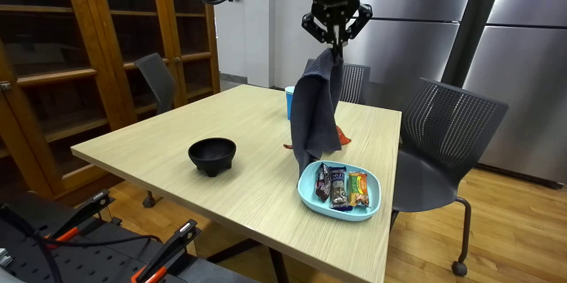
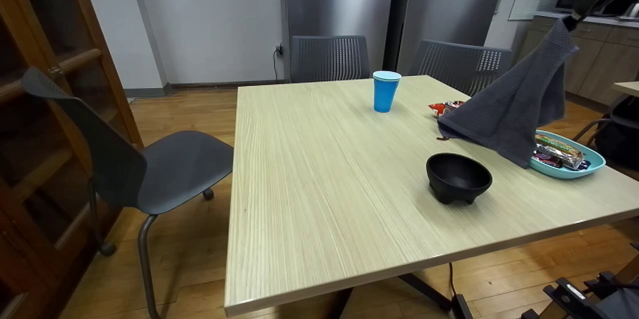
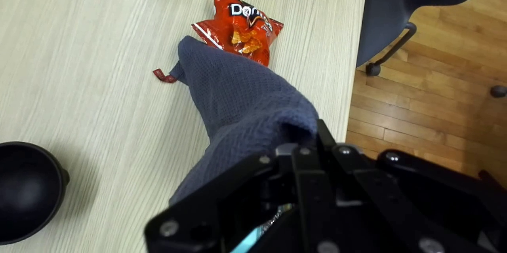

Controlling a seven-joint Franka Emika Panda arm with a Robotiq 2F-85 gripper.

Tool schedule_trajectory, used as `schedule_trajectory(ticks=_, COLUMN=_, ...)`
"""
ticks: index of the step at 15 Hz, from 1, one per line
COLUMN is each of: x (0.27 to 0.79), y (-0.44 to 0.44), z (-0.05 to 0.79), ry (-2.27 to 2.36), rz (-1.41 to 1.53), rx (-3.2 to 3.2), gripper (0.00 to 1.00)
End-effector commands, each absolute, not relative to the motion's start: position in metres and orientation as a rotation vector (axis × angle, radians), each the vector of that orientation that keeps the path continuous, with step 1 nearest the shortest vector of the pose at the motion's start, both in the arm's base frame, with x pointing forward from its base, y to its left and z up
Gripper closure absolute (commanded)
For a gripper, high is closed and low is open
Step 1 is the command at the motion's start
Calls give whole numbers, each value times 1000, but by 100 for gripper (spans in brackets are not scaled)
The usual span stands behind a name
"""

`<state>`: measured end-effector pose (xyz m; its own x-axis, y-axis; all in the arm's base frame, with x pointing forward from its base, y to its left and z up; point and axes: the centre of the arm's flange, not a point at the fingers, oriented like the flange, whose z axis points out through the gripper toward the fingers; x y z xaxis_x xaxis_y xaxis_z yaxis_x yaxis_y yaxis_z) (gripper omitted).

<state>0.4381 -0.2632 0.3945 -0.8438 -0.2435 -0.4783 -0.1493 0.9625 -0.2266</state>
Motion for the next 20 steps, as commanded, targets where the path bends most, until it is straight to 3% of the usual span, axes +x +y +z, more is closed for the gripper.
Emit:
schedule_trajectory(ticks=1, x=416, y=-259, z=405, ry=2564, rz=-264, rx=-238, gripper=99)
schedule_trajectory(ticks=20, x=380, y=-263, z=413, ry=2531, rz=-316, rx=-188, gripper=99)
